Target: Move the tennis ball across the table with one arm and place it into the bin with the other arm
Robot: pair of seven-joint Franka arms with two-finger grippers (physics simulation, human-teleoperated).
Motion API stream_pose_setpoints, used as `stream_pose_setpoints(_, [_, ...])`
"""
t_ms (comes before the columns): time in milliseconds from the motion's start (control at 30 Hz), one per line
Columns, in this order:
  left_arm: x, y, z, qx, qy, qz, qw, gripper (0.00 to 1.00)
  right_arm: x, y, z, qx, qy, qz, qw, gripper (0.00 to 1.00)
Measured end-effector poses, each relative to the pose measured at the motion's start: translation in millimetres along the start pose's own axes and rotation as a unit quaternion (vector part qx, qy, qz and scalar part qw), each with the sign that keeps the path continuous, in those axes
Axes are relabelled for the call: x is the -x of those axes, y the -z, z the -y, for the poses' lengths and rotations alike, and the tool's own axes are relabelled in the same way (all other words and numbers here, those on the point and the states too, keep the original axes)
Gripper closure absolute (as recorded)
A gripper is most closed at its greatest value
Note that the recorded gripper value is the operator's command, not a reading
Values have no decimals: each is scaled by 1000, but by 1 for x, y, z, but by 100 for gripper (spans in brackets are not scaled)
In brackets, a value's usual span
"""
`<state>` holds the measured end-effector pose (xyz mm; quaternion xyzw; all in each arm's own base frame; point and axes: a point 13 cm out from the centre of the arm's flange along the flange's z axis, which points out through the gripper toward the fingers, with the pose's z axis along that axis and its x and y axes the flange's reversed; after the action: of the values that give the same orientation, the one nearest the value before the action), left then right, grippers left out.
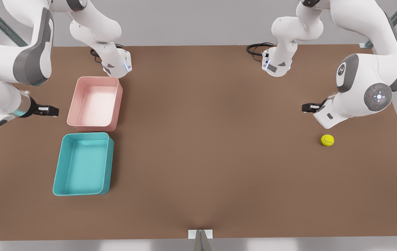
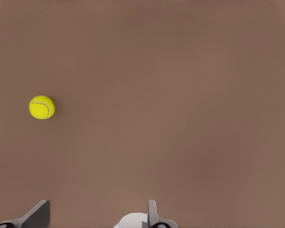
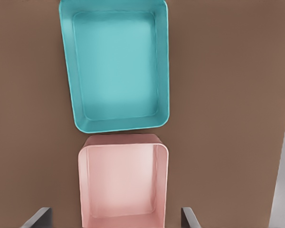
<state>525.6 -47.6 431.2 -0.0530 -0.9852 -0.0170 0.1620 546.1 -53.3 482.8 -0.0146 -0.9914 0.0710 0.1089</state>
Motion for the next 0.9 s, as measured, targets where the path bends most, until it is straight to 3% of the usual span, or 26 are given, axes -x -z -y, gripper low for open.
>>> stream_pose_setpoints(67, [7,2,-3,0,8,14,1000,0,4,2,3,-2,-1,11,1000,0])
stream_pose_setpoints(100, [9,2,-4,0,10,18,1000,78,9,-3,3,1,0,9,1000,0])
stream_pose_setpoints(300, [54,-82,-138,-21,-23,16,999,79,23,-24,-12,18,11,-3,1000,0])
stream_pose_setpoints(500, [41,-235,-229,-46,-191,40,980,79,26,-31,-20,29,17,-6,999,0])
stream_pose_setpoints(700, [30,-288,-298,22,-357,94,929,79,19,-40,-26,40,21,-16,999,0])
stream_pose_setpoints(900, [49,-325,-319,82,-503,103,855,79,18,-44,-32,50,24,-20,998,0])
